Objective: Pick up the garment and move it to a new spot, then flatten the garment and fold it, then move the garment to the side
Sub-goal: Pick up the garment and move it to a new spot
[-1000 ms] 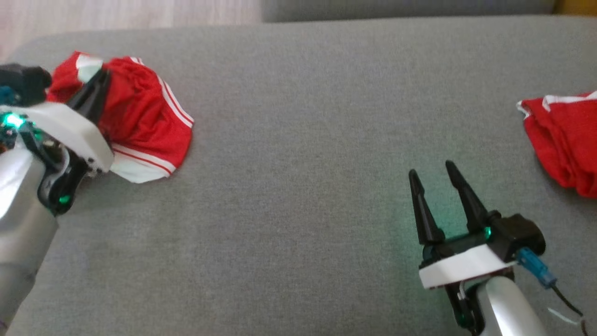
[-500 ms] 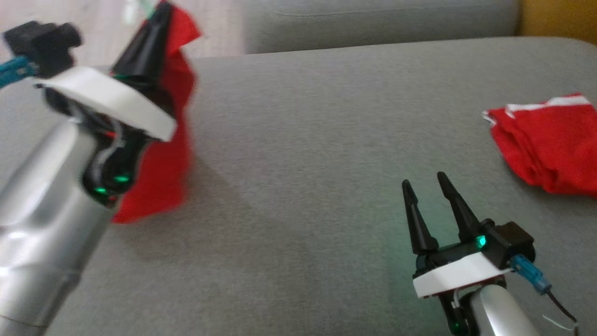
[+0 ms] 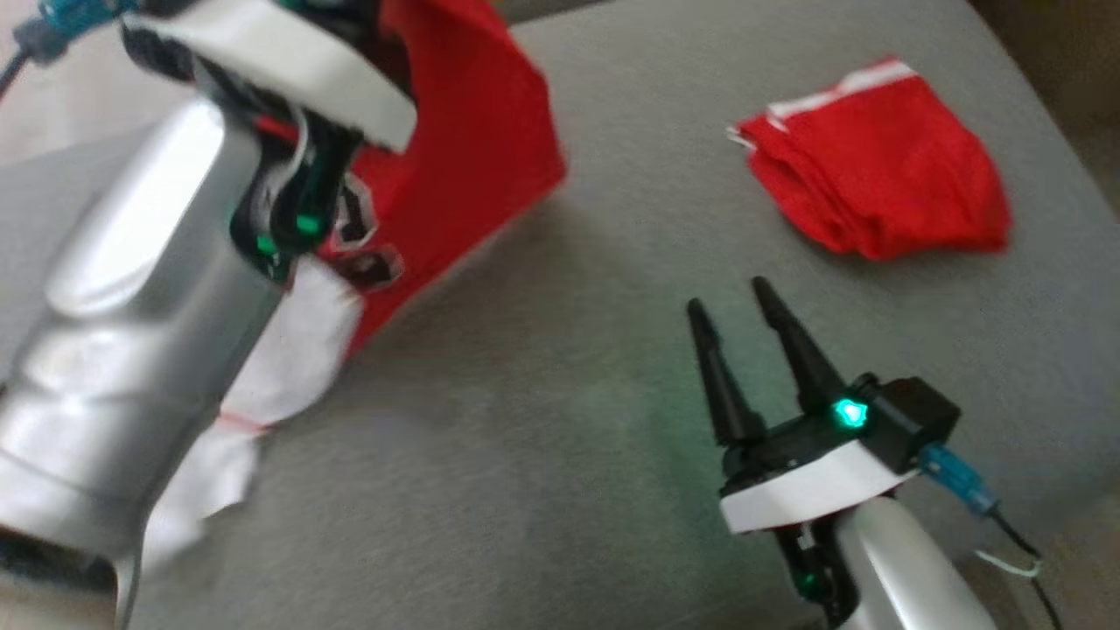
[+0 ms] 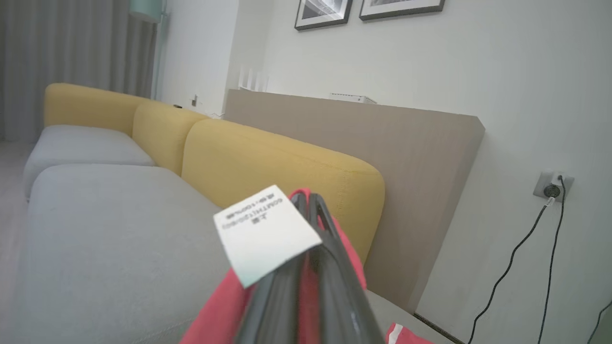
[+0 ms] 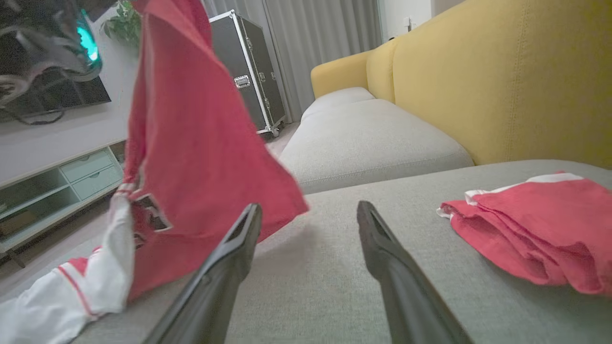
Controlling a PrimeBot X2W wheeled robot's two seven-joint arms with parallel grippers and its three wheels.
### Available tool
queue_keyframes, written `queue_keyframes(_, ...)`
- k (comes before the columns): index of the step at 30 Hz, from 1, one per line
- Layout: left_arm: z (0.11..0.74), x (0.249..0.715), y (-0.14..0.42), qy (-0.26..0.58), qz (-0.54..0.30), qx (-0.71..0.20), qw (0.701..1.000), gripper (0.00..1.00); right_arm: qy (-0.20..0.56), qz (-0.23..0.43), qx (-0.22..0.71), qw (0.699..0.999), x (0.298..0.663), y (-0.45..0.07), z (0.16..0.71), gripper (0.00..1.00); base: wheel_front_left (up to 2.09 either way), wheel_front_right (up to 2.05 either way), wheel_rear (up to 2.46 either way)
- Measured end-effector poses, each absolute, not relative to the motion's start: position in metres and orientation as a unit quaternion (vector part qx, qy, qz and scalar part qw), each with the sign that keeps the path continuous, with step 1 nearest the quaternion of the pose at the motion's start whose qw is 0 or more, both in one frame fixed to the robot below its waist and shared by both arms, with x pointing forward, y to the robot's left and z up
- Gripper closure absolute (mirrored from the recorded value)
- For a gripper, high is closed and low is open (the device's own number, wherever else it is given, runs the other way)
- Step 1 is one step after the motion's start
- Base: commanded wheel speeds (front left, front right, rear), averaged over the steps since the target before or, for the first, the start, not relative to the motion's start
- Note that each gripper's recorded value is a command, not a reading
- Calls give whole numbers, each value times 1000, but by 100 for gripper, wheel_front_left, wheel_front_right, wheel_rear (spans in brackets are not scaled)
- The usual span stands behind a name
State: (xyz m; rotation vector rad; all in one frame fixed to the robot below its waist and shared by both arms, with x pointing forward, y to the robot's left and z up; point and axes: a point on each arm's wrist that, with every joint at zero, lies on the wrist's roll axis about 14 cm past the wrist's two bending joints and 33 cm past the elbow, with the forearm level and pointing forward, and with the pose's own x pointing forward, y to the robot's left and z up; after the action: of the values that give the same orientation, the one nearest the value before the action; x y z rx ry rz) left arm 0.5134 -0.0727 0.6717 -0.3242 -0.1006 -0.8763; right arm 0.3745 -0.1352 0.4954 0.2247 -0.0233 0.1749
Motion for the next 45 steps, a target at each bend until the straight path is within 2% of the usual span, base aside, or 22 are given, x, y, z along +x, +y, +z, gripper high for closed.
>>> queue_keyframes(6, 670, 535, -120, -72, -447, -155, 878, 100, 1, 68, 115, 991, 366, -144, 489, 0, 0, 0, 0)
queue_keyframes(7, 667, 539, -126, -75, -450, -152, 877, 77, 3, 67, 115, 991, 367, -145, 488, 0, 0, 0, 0)
queue_keyframes(8, 663, 544, -129, -77, -449, -145, 878, 0, 5, 65, 115, 991, 367, -146, 487, 0, 0, 0, 0)
queue_keyframes(15, 623, 572, -116, -59, -421, -110, 898, 0, 12, 55, 115, 992, 371, -153, 481, 0, 0, 0, 0)
queue_keyframes(21, 619, 577, -77, -76, -398, -69, 911, 0, 3, 57, 113, 992, 379, -153, 485, 0, 0, 0, 0)
queue_keyframes(25, 599, 572, -28, -61, -359, -49, 930, 0, -1, 62, 103, 993, 385, -153, 485, 0, 0, 0, 0)
queue_keyframes(31, 554, 525, 38, -13, -300, -45, 953, 0, -8, 72, 83, 994, 388, -149, 488, 0, 0, 0, 0)
queue_keyframes(38, 538, 454, 98, -12, -210, -65, 975, 0, -18, 96, 70, 993, 383, -133, 495, 0, 0, 0, 0)
queue_keyframes(42, 520, 406, 116, -6, -171, -53, 984, 0, -25, 117, 63, 991, 376, -120, 501, 0, 0, 0, 0)
queue_keyframes(45, 505, 371, 125, 5, -127, -84, 988, 0, -23, 127, 63, 990, 368, -113, 500, 0, 0, 0, 0)
